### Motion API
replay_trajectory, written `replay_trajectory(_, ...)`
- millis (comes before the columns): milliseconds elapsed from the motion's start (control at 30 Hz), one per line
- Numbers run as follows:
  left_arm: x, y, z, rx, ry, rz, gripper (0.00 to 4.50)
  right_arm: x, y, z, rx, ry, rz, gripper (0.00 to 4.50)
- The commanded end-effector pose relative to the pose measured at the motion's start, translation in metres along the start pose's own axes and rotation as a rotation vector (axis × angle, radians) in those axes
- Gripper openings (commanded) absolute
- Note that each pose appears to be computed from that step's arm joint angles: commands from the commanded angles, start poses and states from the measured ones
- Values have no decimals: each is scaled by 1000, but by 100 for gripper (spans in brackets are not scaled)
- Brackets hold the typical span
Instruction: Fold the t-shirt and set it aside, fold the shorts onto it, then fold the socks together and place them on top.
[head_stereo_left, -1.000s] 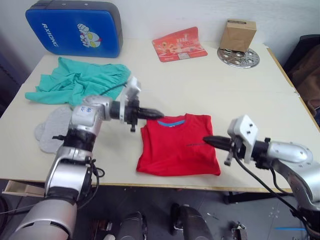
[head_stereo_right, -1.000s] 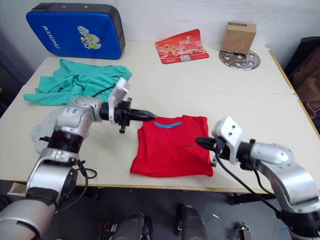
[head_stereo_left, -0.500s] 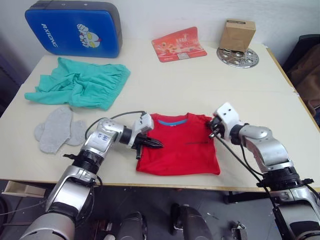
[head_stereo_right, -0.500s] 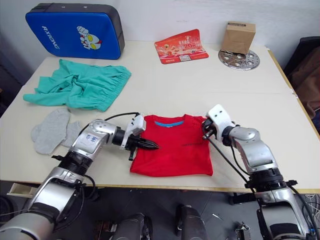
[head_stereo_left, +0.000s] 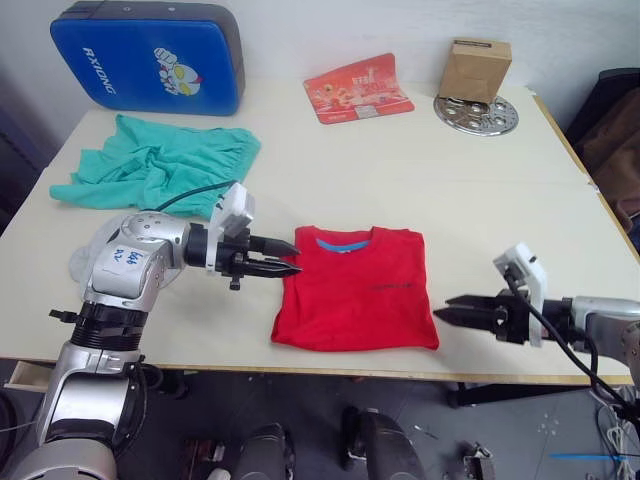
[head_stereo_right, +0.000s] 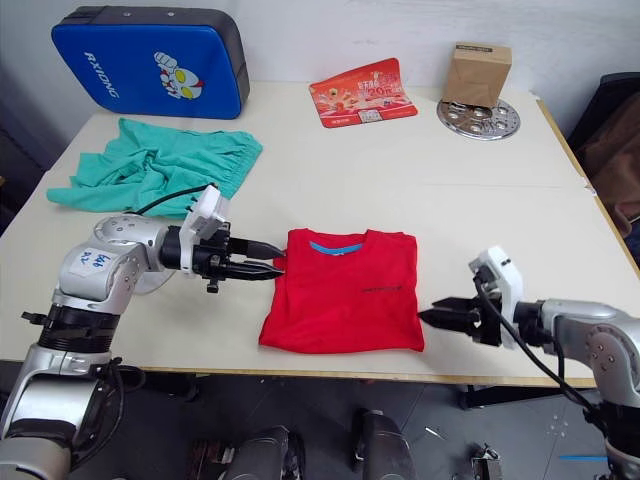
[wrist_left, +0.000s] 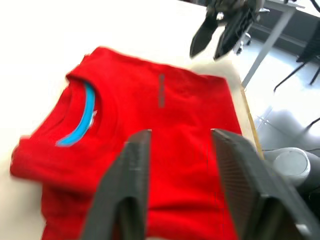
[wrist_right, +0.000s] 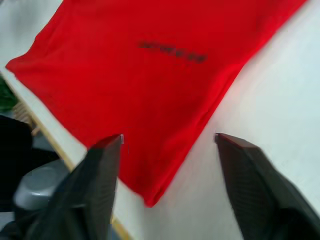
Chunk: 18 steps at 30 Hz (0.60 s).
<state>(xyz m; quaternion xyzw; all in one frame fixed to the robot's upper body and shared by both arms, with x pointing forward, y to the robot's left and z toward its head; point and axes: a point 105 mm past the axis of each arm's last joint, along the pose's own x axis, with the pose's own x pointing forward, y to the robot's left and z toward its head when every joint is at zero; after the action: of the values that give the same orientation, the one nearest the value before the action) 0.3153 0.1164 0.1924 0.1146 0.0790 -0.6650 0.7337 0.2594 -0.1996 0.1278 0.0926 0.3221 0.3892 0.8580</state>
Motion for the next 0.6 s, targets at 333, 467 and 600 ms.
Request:
replay_trajectory(333,-4,-31,28,24,-61,-192,446,47,-8,2,185,-54,42,450)
replay_trajectory(467,0,-31,32,44,-63,-195,446,68,-1,8,209,-58,90,450)
replay_trajectory(600,4,-31,35,63,-64,-208,446,82,-5,6,173,-29,56,450)
